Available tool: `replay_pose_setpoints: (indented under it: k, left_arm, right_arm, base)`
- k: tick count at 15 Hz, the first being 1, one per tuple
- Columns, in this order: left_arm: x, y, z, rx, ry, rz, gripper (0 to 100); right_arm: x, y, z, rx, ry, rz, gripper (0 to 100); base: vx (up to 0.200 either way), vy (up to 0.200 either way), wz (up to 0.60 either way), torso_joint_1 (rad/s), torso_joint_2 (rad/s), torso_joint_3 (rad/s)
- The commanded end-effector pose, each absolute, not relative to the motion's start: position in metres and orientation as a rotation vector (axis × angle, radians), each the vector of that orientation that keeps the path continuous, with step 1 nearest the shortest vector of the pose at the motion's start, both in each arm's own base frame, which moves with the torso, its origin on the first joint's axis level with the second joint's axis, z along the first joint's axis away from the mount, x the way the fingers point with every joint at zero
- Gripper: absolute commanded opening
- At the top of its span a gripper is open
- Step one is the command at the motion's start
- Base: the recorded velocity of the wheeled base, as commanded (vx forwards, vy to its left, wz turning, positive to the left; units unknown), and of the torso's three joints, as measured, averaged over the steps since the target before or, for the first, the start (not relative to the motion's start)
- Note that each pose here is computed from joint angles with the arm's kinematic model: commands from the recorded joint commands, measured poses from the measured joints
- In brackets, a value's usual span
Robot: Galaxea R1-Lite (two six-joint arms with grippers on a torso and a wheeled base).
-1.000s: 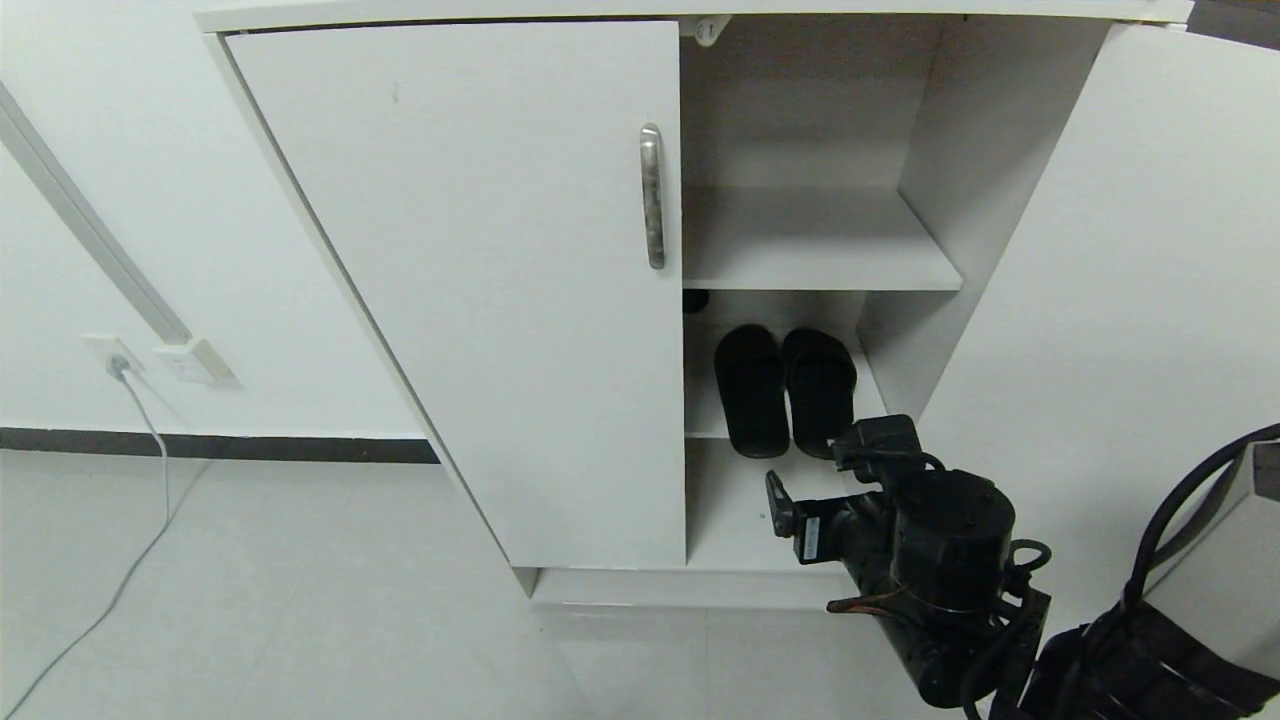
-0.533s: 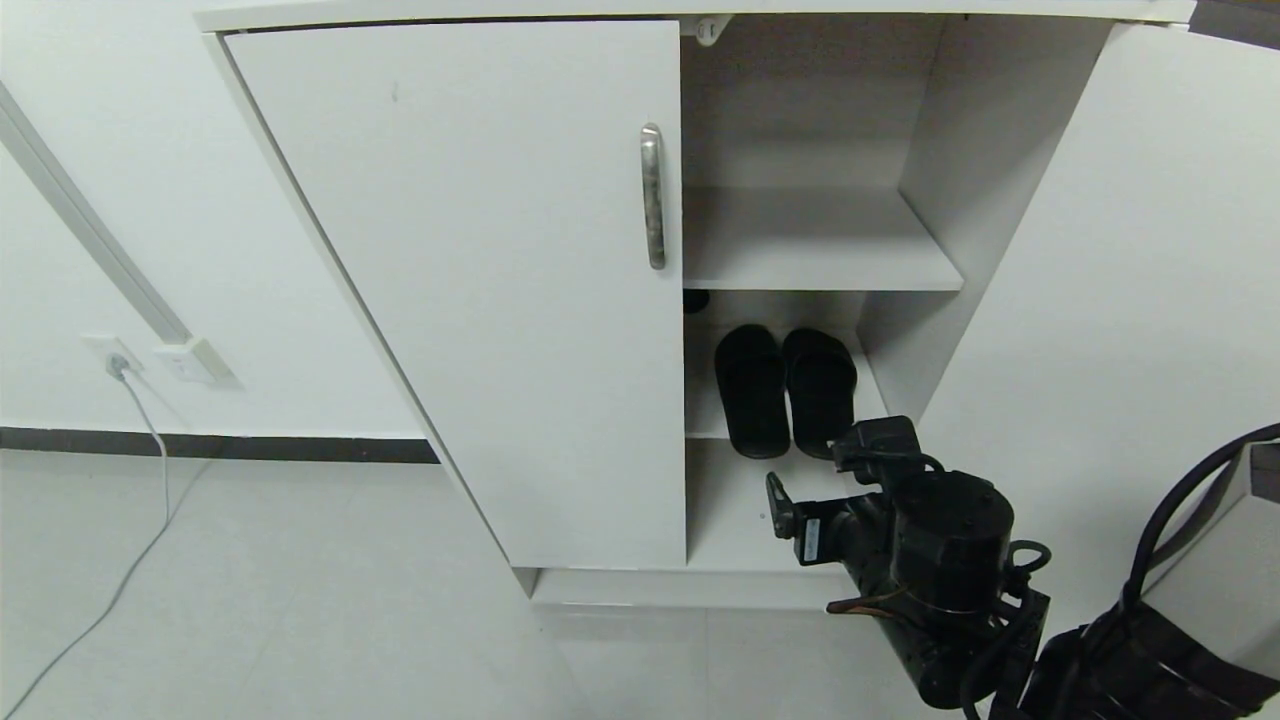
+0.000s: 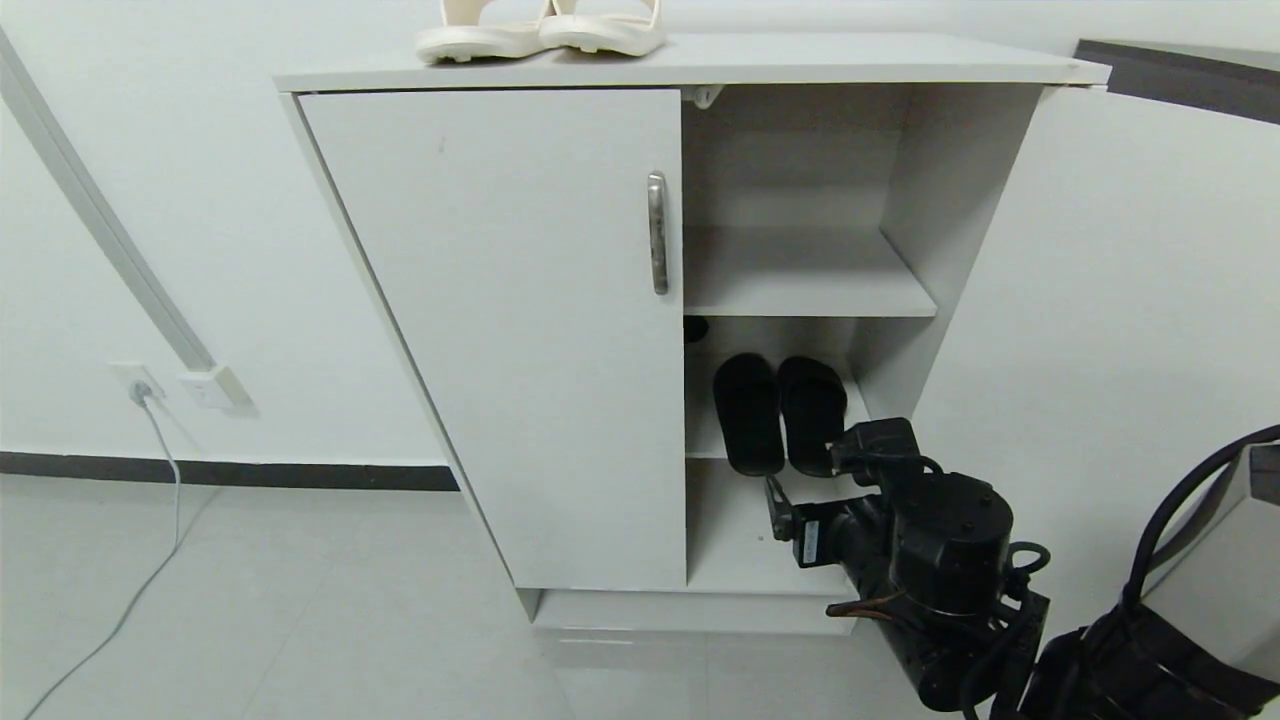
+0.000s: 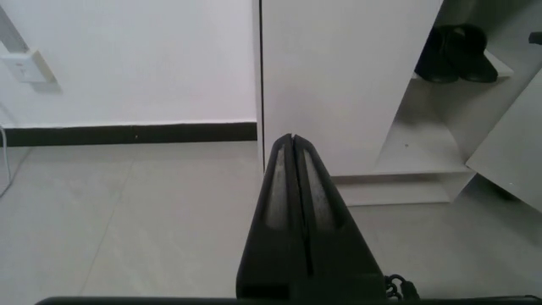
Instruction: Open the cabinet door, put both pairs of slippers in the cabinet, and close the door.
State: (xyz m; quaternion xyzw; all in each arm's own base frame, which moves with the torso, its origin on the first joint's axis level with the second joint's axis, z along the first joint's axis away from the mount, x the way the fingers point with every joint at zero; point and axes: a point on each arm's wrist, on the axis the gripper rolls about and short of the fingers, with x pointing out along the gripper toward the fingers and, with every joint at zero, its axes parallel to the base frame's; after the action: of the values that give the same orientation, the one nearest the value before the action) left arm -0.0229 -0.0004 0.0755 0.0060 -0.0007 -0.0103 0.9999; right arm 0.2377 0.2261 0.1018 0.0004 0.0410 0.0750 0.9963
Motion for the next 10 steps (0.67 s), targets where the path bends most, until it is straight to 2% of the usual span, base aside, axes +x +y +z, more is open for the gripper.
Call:
replay_pose_setpoints:
  k: [1, 6, 10]
  left_arm:
    - [-0.0228, -0.0004, 0.0755, 0.012, 0.000, -0.021, 0]
    - [-0.0228, -0.0004, 0.0755, 0.012, 0.000, -0.021, 0]
    - [-0.0228, -0.0004, 0.0755, 0.011, 0.000, -0.020, 0]
  right_arm:
    - [0.2373, 0.2267, 0.1002, -0.003, 0.086, 0.152, 100]
    - [0.2367, 0.2260, 0.0983, -0.006, 0.089, 0.153, 100]
    - [0.2366, 0.2259, 0.0962, -0.002, 0.087, 0.153, 100]
  base:
    - [0.000, 0.000, 0.00, 0.002, 0.00, 0.207]
    - [0.000, 0.000, 0.00, 0.001, 0.00, 0.177]
    - [0.000, 0.000, 0.00, 0.000, 0.00, 0.000]
